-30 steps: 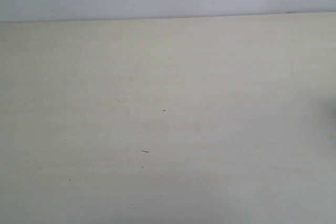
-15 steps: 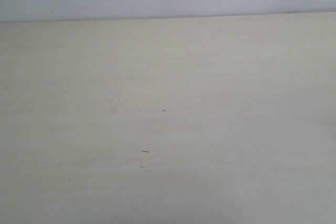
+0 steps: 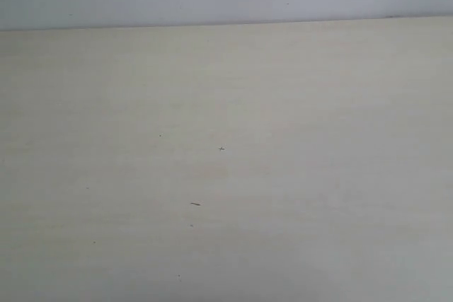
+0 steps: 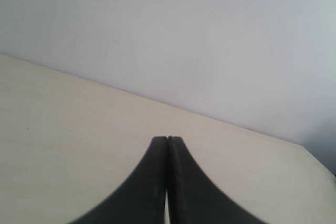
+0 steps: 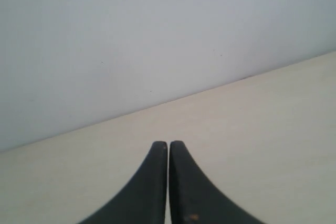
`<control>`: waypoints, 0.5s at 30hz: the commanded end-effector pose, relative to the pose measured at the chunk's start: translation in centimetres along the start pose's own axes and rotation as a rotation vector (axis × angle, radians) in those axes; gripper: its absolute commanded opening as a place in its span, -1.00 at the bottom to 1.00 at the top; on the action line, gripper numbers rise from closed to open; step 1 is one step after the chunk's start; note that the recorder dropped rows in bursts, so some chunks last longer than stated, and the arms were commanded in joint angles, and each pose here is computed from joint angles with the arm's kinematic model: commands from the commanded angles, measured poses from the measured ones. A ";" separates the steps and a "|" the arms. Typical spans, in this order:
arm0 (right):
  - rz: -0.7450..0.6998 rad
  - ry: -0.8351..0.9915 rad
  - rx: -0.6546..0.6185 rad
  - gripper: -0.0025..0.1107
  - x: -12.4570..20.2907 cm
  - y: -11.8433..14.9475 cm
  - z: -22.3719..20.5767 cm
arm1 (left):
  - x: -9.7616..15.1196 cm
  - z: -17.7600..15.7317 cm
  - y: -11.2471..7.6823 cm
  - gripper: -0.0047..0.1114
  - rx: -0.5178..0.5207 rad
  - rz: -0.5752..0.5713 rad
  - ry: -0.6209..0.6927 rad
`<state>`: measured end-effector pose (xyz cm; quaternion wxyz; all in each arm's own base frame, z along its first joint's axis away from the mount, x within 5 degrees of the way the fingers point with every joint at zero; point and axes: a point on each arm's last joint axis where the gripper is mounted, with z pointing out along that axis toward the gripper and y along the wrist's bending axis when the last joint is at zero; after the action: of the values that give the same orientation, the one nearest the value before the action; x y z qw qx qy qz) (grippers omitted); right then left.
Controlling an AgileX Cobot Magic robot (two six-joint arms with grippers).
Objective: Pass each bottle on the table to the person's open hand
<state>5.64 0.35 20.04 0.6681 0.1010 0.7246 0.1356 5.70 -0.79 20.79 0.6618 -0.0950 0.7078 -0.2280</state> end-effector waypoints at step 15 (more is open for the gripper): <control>0.005 -0.005 0.005 -0.92 0.1 -0.1 0.0 | 0.0 0.0 0.0 -0.92 0.004 0.065 -0.015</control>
<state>5.64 0.35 20.03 0.6676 0.1025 0.7246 0.1370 5.71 -0.77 20.81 0.6648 -0.0884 0.7080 -0.2210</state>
